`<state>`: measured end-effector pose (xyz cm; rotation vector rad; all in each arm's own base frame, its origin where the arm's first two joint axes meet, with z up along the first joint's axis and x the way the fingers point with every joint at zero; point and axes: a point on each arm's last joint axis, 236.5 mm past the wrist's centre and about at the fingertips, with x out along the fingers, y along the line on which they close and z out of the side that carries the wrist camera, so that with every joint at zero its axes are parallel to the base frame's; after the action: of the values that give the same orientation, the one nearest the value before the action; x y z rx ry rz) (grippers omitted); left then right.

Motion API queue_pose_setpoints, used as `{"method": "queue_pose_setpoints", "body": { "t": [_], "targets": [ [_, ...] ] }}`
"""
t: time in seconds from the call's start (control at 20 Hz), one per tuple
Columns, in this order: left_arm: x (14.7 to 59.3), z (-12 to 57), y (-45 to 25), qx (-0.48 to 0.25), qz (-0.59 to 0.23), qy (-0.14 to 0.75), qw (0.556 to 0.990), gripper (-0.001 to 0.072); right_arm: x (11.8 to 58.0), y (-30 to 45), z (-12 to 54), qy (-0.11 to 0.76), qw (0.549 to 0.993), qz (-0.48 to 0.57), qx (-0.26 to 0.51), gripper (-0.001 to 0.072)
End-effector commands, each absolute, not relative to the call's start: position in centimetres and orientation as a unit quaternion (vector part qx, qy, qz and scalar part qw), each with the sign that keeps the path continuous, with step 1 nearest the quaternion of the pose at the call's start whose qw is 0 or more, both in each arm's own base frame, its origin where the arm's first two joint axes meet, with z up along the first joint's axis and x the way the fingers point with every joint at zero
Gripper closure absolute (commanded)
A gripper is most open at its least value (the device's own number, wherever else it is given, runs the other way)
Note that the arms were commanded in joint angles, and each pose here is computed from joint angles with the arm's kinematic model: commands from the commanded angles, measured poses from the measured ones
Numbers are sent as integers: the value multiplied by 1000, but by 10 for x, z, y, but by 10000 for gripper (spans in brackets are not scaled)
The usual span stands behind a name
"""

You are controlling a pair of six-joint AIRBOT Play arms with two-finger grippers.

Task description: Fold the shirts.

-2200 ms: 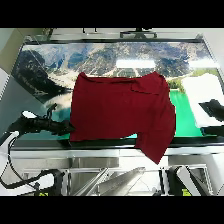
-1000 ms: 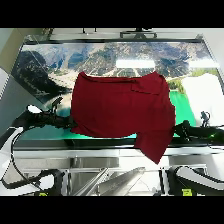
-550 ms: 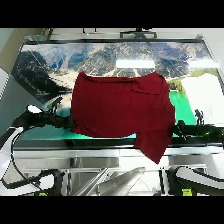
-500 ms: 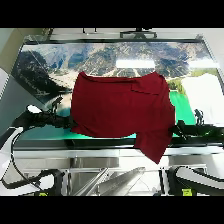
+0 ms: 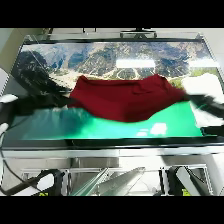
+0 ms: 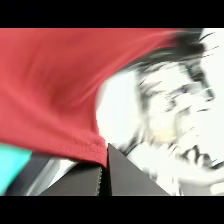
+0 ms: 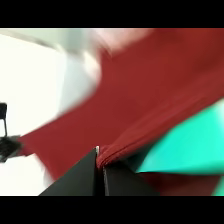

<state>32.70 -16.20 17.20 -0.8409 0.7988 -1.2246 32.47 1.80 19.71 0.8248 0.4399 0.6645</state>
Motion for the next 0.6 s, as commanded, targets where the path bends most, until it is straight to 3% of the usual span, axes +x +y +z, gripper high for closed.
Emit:
{"method": "queue_pose_setpoints", "body": {
  "t": [0.0, 0.15, 0.25, 0.4, 0.55],
  "targets": [
    [244, 367, -144, -304, -709, 87, 631, 683, 259, 59, 385, -39, 901, 362, 235, 691],
    [181, 445, -136, -183, -708, -25, 682, 681, 220, 83, 472, -145, 937, 296, 111, 691],
    [169, 463, -127, -136, -659, -34, 739, 681, 202, 96, 509, -188, 938, 282, 69, 692],
    [179, 474, -96, -135, -596, -59, 790, 681, 197, 93, 537, -222, 942, 250, 31, 691],
    [221, 448, -60, -205, -563, -28, 800, 681, 237, 58, 499, -142, 966, 211, 40, 691]
  ]
}}
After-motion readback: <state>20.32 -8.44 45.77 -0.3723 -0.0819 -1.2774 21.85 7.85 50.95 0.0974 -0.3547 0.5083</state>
